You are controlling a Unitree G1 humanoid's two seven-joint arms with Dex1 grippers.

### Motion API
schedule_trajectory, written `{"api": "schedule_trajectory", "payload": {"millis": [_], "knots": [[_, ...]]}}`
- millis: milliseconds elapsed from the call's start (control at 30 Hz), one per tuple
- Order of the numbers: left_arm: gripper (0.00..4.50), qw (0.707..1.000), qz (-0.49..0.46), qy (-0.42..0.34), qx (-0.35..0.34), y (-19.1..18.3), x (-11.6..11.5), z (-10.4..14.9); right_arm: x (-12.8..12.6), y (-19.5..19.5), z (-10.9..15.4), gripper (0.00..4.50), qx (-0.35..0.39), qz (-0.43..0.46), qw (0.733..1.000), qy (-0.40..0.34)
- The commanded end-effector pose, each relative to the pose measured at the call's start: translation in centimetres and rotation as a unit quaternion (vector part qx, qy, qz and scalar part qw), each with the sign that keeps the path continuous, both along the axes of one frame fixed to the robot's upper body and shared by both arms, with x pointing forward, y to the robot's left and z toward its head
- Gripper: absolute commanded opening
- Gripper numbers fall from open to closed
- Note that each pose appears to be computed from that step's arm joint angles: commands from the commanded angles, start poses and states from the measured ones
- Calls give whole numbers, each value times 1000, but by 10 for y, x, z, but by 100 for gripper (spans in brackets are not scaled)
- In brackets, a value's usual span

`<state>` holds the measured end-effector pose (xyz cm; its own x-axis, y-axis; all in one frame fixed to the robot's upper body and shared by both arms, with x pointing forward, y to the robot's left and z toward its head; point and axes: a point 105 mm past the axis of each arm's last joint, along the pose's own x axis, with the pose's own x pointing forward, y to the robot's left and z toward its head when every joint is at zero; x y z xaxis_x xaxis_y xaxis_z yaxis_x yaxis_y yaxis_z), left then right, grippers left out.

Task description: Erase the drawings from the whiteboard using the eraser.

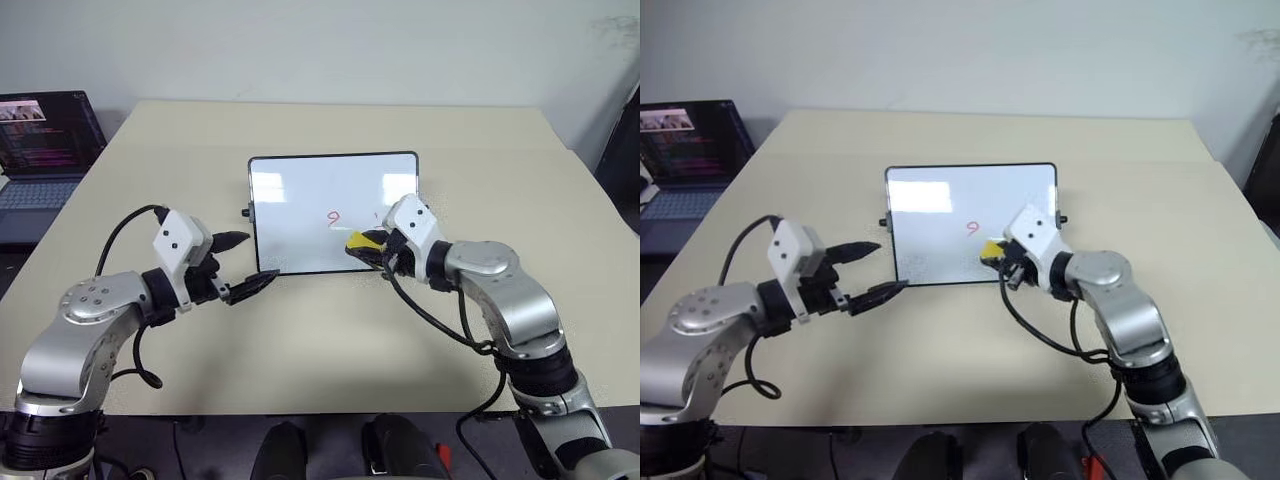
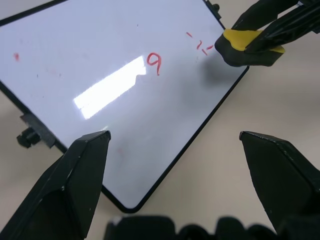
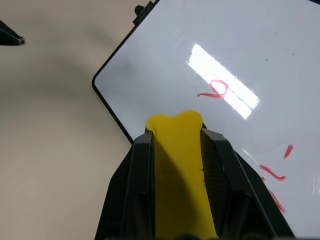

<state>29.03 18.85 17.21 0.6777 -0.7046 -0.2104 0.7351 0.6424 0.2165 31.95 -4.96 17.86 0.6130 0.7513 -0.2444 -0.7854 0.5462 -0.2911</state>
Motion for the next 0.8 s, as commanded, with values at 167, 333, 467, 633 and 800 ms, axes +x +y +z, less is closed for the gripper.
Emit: {"api": "schedule_trajectory", "payload": {"millis": [167,333,467,633,800], "knots": [[450,1000,-12,-21,3,-3,6,9,3,19,21,96,7,-17,997,-69],[450,999,-17,-30,-9,-5,9,12,28,33,30,96,-20,-45,990,-134],[450,999,-25,-31,-13,-7,10,13,49,41,31,96,-34,-63,985,-159],[450,999,-36,-33,-17,-11,10,15,71,43,13,96,-79,-75,979,-172],[450,999,-38,-33,-17,-12,10,15,61,40,-26,96,-142,-24,982,-125]]}}
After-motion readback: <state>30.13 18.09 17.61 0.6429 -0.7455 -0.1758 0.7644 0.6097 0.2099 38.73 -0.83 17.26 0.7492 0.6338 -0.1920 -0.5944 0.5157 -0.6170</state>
